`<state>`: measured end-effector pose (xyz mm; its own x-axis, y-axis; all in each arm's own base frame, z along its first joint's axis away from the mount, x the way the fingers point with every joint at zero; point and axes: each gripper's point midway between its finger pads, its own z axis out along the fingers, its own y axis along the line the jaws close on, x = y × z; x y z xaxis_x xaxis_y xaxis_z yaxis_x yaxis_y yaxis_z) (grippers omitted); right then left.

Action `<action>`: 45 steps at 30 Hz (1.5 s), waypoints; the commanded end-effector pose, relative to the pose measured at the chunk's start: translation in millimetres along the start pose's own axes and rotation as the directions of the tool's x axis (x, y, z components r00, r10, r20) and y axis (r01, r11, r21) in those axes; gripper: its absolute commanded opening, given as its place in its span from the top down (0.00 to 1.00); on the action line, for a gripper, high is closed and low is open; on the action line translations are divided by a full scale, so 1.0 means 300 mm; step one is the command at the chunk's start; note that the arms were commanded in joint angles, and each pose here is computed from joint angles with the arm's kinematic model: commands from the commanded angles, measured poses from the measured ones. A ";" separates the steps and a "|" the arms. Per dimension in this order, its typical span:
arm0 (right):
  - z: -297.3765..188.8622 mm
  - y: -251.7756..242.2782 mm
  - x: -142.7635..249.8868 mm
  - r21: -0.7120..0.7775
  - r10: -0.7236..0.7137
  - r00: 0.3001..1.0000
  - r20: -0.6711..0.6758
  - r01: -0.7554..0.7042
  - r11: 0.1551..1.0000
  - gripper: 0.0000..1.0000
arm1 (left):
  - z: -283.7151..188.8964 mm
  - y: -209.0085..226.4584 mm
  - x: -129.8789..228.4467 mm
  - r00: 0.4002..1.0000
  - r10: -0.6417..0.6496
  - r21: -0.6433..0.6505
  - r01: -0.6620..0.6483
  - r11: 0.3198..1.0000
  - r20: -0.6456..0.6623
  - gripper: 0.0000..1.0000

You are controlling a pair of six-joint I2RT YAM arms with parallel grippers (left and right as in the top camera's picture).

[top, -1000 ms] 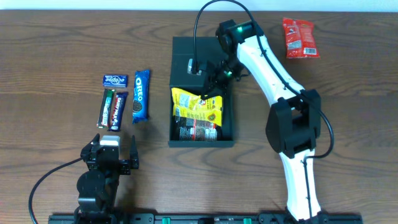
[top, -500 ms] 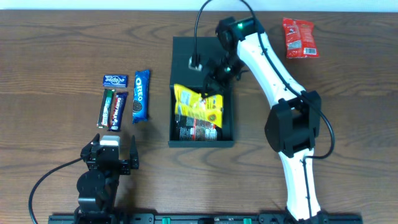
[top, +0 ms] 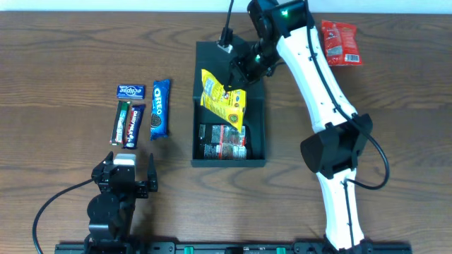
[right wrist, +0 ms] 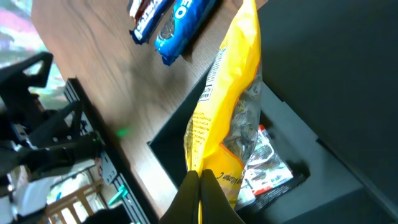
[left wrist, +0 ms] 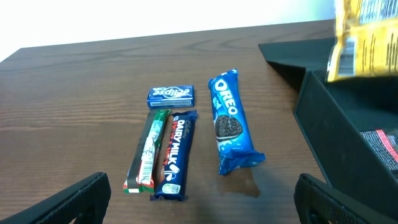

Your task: Pack container

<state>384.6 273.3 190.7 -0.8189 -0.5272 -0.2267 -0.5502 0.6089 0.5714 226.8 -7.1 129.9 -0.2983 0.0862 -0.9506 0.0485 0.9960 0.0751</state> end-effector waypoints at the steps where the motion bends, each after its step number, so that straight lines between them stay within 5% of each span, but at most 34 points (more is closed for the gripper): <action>1: -0.050 0.041 -0.031 0.038 0.090 0.994 0.058 -0.092 0.995 0.99 | 0.009 0.007 0.035 1.000 0.018 -0.014 -0.018 1.000 -0.024 0.05; 12: -0.082 -0.016 -0.160 0.102 0.432 0.857 0.283 -0.474 0.875 0.98 | 0.009 0.007 0.035 1.000 0.018 -0.014 -0.018 1.000 -0.024 0.05; 21: -0.178 0.068 -0.141 0.110 0.404 0.850 0.337 -0.462 0.880 0.98 | 0.009 0.007 0.035 1.000 0.018 -0.014 -0.018 1.000 -0.024 0.05; 27: -0.360 0.135 -0.085 0.232 0.400 0.729 0.555 -0.598 0.767 0.98 | 0.009 0.007 0.034 1.000 0.018 -0.014 -0.018 1.000 -0.023 0.05; 33: -0.305 0.255 -0.047 0.127 0.544 0.637 0.546 -0.705 0.698 0.99 | 0.009 0.007 0.035 1.000 0.018 -0.014 -0.018 1.000 -0.024 0.05; 45: -0.187 0.346 -0.021 0.184 0.528 0.591 0.610 -0.754 0.631 0.99 | 0.009 0.007 0.035 1.000 0.018 -0.014 -0.018 1.000 -0.024 0.05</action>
<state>336.7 311.1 304.2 -0.9014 0.3162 -0.2958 0.1760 0.8918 0.4169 226.8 -7.1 129.9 -0.2983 0.0862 -0.9506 0.0485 0.9960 0.0751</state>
